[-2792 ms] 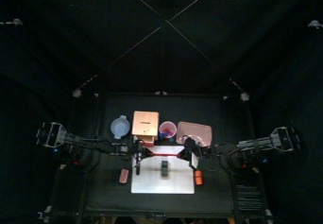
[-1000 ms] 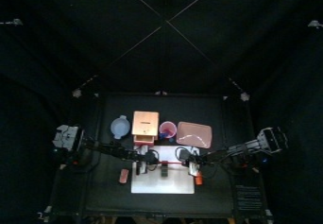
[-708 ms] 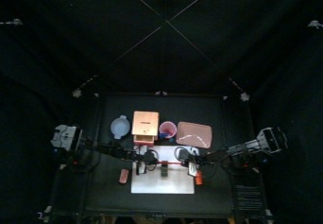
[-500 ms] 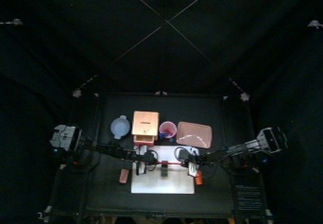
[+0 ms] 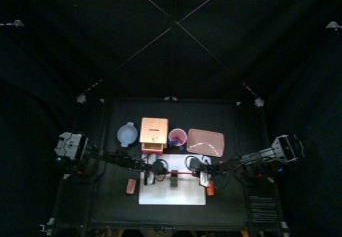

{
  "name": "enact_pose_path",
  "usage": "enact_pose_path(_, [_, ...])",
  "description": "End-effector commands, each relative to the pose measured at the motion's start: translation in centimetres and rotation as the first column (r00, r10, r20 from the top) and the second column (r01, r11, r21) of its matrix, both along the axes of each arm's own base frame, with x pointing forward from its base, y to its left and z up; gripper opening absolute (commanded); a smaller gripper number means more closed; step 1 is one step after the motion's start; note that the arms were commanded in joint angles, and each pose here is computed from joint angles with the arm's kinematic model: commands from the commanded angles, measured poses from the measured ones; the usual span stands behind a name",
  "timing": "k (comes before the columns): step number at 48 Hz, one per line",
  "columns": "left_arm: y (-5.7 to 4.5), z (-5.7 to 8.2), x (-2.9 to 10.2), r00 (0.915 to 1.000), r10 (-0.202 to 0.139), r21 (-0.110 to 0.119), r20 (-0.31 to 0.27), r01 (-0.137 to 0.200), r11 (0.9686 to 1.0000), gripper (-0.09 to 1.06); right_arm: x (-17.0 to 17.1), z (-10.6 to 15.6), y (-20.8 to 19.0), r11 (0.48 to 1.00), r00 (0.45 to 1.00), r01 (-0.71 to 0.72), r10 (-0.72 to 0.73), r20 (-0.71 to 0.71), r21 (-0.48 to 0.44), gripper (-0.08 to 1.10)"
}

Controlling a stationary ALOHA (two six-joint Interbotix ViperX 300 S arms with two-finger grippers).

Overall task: Place sushi on board then cut the sushi with the knife then place the pieces on the plate
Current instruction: Cut the sushi into 4 pieces

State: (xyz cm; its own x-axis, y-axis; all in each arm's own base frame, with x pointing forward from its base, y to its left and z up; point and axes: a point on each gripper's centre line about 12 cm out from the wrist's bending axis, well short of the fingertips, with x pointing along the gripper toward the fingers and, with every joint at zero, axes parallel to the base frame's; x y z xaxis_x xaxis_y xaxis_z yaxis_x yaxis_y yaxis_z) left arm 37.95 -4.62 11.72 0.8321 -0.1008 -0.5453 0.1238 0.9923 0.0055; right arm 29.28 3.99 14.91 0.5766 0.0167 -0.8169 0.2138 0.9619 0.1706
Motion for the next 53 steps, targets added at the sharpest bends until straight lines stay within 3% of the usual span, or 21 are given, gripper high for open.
enact_pose_path(1, [-0.5, 0.2, 0.0, 0.9999, -0.015, 0.003, 0.002, 0.015, 0.9999, 0.31, -0.1, 0.1, -0.2, 1.0, 1.0, 0.015, -0.015, -0.006, 0.003, 0.32])
enact_pose_path(24, [-0.4, -0.4, 0.0, 0.9998, -0.016, 0.007, -0.012, 0.016, 0.9999, 0.31, 0.1, -0.7, -0.2, 1.0, 0.999, 0.013, -0.014, -0.033, -0.004, 0.32])
enact_pose_path(39, [-0.1, -1.8, 0.1, 0.9984, -0.009, 0.014, -0.056, 0.009, 0.9999, 0.31, 0.1, -2.6, -0.4, 1.0, 0.996, 0.0, -0.002, -0.092, -0.027, 0.32])
enact_pose_path(53, [1.4, -2.5, 0.1, 0.995, 0.027, 0.022, -0.096, -0.025, 0.9995, 0.31, 0.6, -3.1, -1.5, 0.996, 0.994, -0.022, 0.014, -0.105, -0.083, 0.32])
